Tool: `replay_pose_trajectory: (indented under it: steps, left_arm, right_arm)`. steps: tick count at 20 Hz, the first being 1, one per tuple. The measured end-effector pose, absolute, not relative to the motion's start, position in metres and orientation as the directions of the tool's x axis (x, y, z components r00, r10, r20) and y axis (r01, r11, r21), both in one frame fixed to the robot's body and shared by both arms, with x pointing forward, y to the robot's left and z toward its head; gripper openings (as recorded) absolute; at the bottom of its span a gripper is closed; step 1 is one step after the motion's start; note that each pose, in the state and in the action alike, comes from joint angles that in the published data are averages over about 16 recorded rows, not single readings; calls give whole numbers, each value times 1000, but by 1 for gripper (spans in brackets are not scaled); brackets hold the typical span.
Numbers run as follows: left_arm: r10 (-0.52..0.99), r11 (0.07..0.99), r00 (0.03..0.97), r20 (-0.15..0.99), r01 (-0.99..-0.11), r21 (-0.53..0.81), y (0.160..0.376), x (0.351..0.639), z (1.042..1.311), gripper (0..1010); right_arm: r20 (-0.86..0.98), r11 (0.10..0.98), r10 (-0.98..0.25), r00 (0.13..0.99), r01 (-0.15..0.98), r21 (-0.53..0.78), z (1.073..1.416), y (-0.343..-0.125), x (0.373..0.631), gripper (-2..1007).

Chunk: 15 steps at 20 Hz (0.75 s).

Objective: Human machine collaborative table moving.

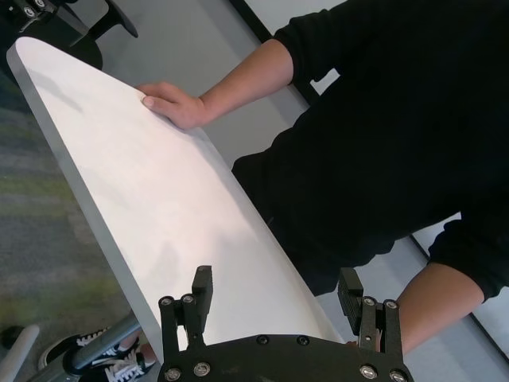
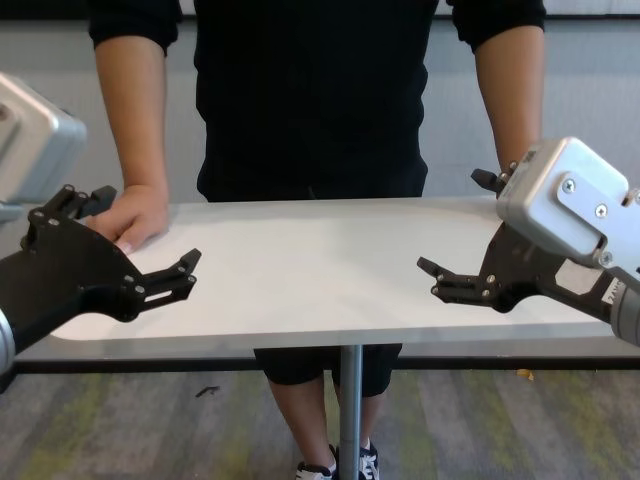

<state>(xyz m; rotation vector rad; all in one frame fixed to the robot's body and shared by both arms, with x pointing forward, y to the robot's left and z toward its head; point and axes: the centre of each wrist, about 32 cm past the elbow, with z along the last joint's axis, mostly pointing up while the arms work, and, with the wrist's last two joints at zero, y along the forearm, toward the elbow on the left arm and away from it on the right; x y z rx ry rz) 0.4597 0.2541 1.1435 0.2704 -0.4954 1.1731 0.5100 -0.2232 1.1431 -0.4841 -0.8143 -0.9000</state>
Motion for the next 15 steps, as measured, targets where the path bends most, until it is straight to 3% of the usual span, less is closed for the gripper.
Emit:
replay_pose_trajectory:
  steps: [15]
  left_arm:
    - [811, 370, 294, 505, -927, -54, 254, 460, 1144, 1004]
  right_arm:
    - [789, 548, -496, 362, 836, -39, 1143, -225, 510, 1000]
